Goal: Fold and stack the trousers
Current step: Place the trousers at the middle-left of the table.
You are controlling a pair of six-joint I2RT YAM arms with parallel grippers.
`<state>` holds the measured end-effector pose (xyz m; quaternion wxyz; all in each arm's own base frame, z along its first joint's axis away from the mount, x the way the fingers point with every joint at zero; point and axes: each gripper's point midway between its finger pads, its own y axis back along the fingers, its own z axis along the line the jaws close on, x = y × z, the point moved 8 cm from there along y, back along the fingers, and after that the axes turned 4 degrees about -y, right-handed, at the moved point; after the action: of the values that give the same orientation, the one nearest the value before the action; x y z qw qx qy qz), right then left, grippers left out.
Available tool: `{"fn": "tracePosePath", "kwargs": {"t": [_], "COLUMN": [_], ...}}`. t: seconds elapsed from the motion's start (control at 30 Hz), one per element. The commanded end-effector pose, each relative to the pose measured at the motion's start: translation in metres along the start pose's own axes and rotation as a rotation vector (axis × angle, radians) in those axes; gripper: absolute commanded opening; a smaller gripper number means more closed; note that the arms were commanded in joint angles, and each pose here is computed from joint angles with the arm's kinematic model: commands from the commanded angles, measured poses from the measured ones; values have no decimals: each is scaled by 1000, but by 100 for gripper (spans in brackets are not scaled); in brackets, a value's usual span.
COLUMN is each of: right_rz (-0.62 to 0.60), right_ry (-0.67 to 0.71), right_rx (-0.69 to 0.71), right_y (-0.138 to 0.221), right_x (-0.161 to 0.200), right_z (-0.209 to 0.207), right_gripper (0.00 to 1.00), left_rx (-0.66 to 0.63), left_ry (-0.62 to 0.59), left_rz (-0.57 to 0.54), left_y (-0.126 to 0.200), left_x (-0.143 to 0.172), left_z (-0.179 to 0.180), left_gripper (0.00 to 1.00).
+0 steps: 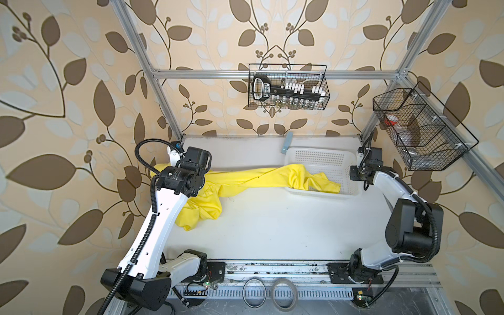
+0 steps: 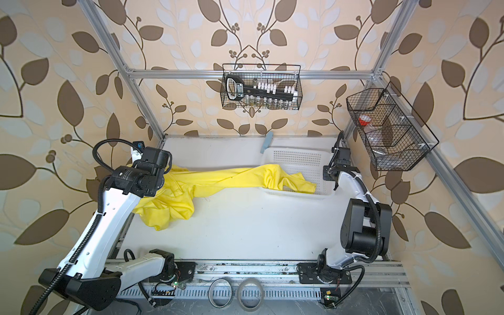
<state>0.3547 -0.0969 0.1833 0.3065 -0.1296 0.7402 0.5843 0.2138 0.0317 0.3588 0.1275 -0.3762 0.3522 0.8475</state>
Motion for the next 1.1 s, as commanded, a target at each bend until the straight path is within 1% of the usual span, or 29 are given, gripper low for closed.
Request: {"fn": "tracePosePath", "kwargs": {"t": [0.0, 0.1, 0.17, 0.2, 0.23, 0.27, 0.3, 0.37, 0.43, 0.5, 0.53, 0.57, 0.63, 0.73, 0.77, 0.8, 0.83, 0.87, 0.9, 0.93, 1.0, 1.07], "right_rz": [-55, -34, -37, -29, -58, -69, -68, -61, -61, -51, -42, -34, -9, 5, 7, 8, 9, 10, 9, 10, 11, 12], "right_ry": [-12, -5, -15, -25, -33, -37, -39, -31, -7, 8, 13, 18, 30, 38, 41, 44, 45, 46, 48, 49, 49, 50], "right_rx": [145, 177, 189, 191, 192, 186, 173, 143, 111, 75, 55, 38, 4, -16, -19, -20, -23, -24, -28, -32, -38, -50], "right_y": [-10, -22, -30, -34, -33, -34, -37, -40, -43, -45, -48, -50, -56, -61, -61, -62, -61, -61, -60, -61, -60, -61], "right_x": [-20, -30, -35, -33, -44, -48, -52, -58, -62, -60, -58, -56, -52, -50, -50, -49, -49, -49, -49, -49, -49, -48], "right_z": [-15, -18, -20, -21, -22, -22, -21, -16, -9, -4, -2, 1, 5, 8, 9, 9, 10, 10, 11, 11, 13, 15], "right_gripper": [17, 18, 18, 18, 18, 18, 18, 19, 19, 19, 19, 19, 19, 19, 19, 19, 19, 19, 19, 19, 19, 19], "left_rx": [-67, 14, 12, -9, -24, -23, 16, 194, 439, 635, 704, 747, 800, 854, 866, 879, 899, 926, 962, 997, 1056, 1100], "left_ry": [62, 57, 47, 37, 29, 21, 8, 0, 35, 62, 67, 54, -9, -98, -112, -122, -132, -148, -167, -185, -222, -268], "left_rz": [-62, -21, -9, -7, -7, -1, 12, 54, 99, 135, 135, 128, 124, 135, 142, 147, 152, 155, 156, 149, 127, 96], "left_y": [11, 7, 5, 3, 3, 2, 2, 2, 7, 15, 20, 26, 37, 46, 46, 45, 43, 44, 45, 48, 53, 57], "left_x": [-7, 1, 7, 10, 11, 12, 13, 17, 21, 23, 24, 25, 29, 37, 38, 40, 41, 41, 42, 41, 38, 35], "left_z": [24, 13, 11, 12, 13, 12, 8, -11, -37, -60, -71, -82, -107, -142, -151, -161, -171, -180, -190, -199, -216, -233], "left_gripper": [0, 0, 0, 0, 0, 0, 0, 0, 0, 0, 0, 0, 1, 8, 12, 23, 38, 49, 67, 80, 97, 99]}}
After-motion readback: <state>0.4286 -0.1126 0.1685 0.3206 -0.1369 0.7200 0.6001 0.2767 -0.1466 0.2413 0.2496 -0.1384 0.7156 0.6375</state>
